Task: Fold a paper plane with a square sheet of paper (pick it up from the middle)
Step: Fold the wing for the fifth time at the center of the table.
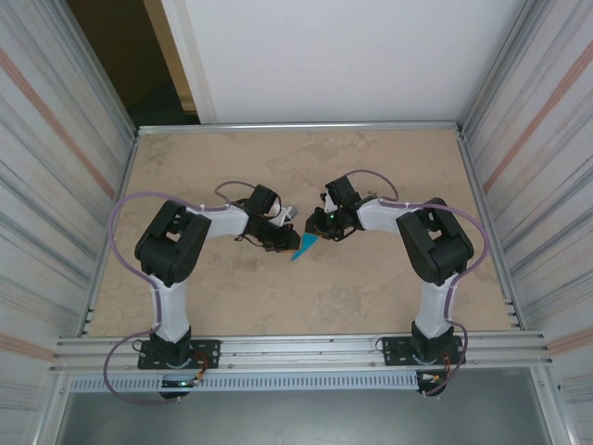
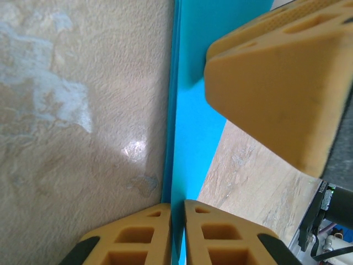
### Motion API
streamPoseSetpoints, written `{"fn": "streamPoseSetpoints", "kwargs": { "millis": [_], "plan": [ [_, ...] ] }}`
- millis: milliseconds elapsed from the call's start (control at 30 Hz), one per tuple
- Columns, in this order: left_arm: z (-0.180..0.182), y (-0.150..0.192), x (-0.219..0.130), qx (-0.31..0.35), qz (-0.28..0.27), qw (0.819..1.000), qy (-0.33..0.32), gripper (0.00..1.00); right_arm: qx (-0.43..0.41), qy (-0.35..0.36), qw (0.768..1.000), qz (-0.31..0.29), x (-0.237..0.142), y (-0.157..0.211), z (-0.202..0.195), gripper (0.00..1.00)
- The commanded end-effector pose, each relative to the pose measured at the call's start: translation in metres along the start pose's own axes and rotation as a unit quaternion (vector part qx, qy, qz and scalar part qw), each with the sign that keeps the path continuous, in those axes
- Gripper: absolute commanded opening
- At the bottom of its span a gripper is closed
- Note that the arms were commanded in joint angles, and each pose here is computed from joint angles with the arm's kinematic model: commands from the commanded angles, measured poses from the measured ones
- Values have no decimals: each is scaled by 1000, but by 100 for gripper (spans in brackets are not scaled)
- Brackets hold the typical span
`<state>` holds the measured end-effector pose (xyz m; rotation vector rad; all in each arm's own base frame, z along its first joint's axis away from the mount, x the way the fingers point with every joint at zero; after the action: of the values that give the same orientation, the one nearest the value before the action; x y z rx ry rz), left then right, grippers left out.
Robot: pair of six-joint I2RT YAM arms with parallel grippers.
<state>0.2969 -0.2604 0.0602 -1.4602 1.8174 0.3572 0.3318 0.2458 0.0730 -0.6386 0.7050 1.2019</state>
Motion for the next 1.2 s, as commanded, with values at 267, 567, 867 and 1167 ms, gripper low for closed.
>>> {"fn": "streamPoseSetpoints", "kwargs": {
  "millis": [267, 567, 867, 1167],
  "plan": [
    [29, 25, 17, -39, 44, 997, -50, 13, 6, 7, 1000, 10, 6, -1, -5, 20],
    [28, 24, 16, -38, 40, 997, -51, 14, 6, 25, 1000, 17, 10, 5, -18, 20],
    [15, 13, 3, -32, 20, 999, -39, 16, 5, 48, 998, 28, 15, 16, -39, 20],
    [-13, -4, -35, -10, -35, 998, -58, 29, 7, 47, 998, 29, 16, 16, -42, 19]
  ]
}}
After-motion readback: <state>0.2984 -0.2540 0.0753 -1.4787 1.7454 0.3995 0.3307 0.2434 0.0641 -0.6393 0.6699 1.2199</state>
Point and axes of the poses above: each hand's point on the last joint's axis, 136 mm out from that joint toward the fingers, its own x axis out along the fingers, its own z axis along the line the jaws close on, y = z × x, the point moved 6 cm from there along -x, back along the fingers, and after that the axes turned 8 degrees about x, right-handed, at the moved point
